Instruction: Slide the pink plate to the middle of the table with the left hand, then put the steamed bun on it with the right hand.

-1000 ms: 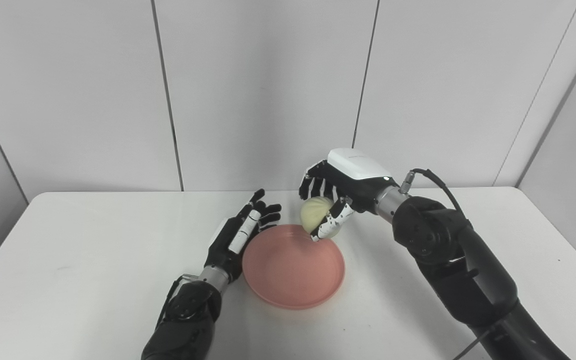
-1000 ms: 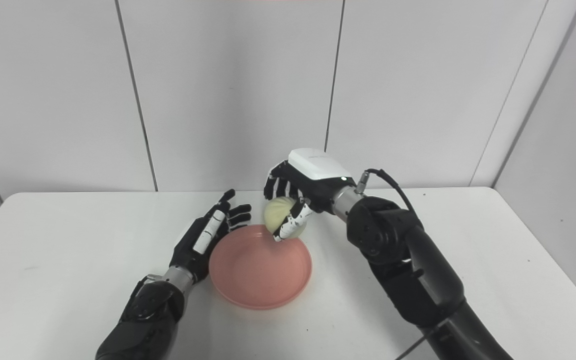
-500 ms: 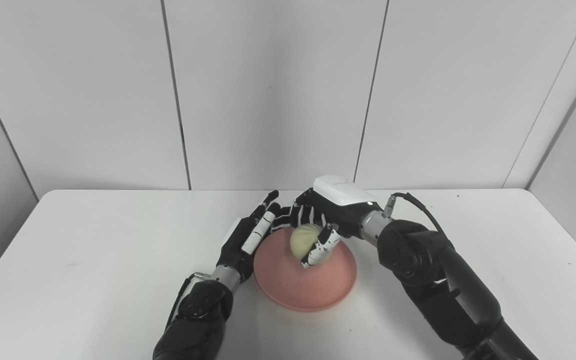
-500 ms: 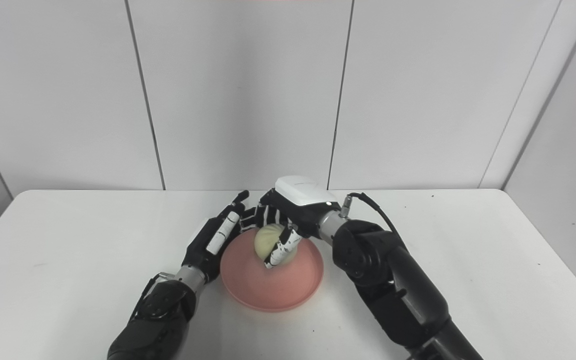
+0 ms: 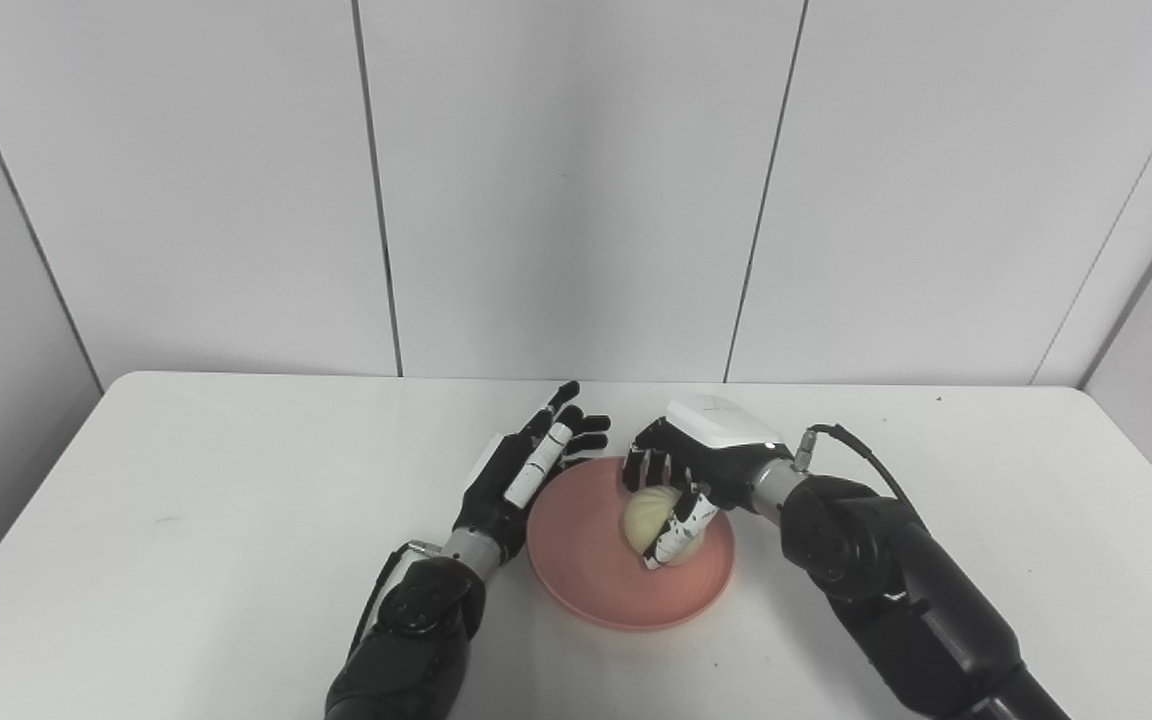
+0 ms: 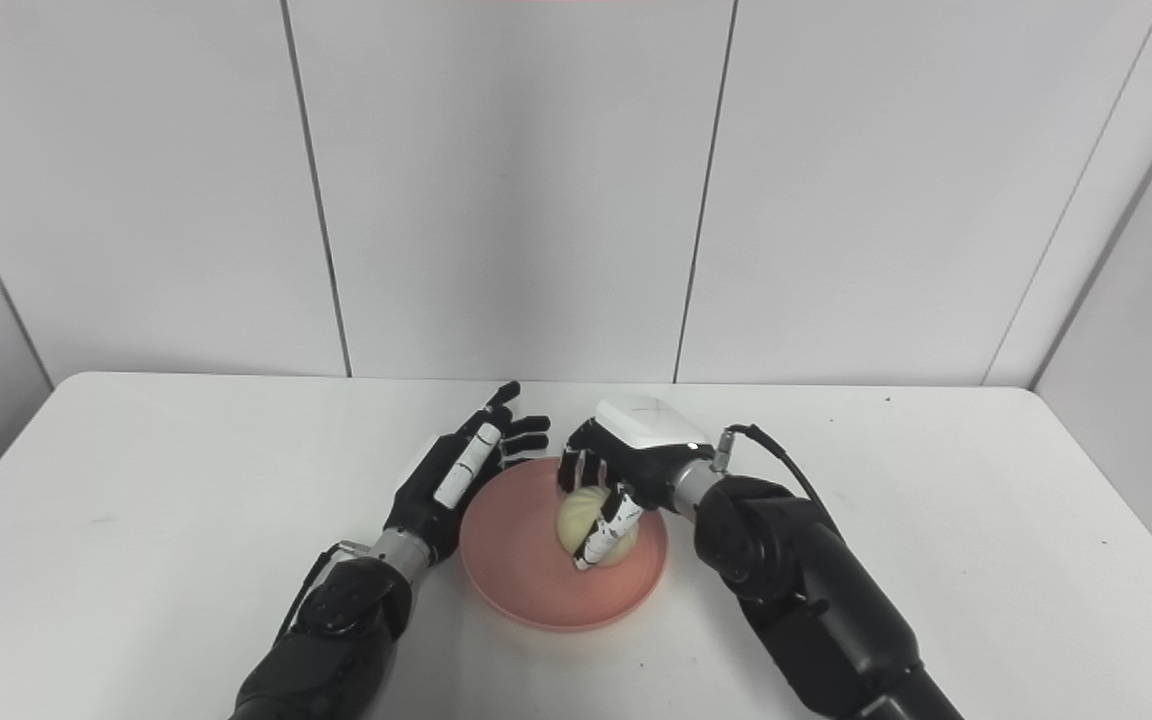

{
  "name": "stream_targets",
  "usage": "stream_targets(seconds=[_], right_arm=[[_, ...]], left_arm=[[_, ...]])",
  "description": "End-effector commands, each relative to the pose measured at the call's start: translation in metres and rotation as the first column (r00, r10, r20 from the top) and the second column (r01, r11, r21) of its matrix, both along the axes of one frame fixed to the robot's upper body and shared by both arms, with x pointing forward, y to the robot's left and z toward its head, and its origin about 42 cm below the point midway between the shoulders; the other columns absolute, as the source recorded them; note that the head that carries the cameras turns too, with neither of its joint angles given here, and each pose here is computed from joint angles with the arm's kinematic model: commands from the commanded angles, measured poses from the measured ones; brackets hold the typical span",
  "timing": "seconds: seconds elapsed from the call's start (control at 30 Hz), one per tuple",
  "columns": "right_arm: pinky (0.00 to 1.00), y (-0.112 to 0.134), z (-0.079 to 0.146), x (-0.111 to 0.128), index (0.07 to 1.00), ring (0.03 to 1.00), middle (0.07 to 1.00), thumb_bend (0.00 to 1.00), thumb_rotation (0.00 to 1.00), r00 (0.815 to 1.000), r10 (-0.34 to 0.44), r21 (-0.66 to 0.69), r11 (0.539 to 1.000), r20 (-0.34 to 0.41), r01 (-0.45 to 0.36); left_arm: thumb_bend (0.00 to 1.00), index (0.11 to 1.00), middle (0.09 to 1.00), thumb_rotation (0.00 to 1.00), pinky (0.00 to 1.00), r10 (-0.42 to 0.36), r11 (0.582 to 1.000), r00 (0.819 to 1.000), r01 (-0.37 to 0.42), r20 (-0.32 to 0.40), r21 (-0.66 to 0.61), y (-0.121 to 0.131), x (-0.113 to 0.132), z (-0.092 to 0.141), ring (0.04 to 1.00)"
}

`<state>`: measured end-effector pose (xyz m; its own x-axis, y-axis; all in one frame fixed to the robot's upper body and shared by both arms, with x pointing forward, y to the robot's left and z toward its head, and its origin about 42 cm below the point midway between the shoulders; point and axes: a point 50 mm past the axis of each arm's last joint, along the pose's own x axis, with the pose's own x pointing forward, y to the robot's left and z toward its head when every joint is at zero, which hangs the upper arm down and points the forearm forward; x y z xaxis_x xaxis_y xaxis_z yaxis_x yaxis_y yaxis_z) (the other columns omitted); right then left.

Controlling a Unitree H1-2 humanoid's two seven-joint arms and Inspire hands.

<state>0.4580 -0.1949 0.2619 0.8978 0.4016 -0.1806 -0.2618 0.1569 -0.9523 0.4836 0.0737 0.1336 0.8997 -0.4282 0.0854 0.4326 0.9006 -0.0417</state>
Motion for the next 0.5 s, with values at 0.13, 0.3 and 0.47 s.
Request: stream_targets(seconds=[0.13,0.3,0.47], right_arm=[[0.35,0.0057,0.0244,0.0017,0.5,0.418,0.521,0.52,0.0,0.993,0.035,-0.002,0.999,0.109,-0.035],[0.39,0.0061,0.0263,-0.0005,0.5,0.493,0.491,0.53,0.0,0.992,0.041,-0.039,0.999,0.117,-0.037],[0.52,0.0023,0.0264,-0.0057,0.68,0.647,0.711,0.9,0.25,0.992,0.046,-0.045,0.998,0.114,-0.041]], left_arm=[[0.83,0.93,0.793,0.8,0.73,-0.019,1.0,1.0,0.019,-0.019,0.003,-0.011,-0.0031,-0.0033,0.793],[0.83,0.927,0.792,0.8,0.71,-0.016,1.0,1.0,0.016,-0.011,0.006,-0.0105,-0.0034,-0.0027,0.79],[0.83,0.919,0.785,0.81,0.69,-0.011,1.0,1.0,0.011,0.0,0.013,-0.0094,-0.0032,-0.0014,0.781]])
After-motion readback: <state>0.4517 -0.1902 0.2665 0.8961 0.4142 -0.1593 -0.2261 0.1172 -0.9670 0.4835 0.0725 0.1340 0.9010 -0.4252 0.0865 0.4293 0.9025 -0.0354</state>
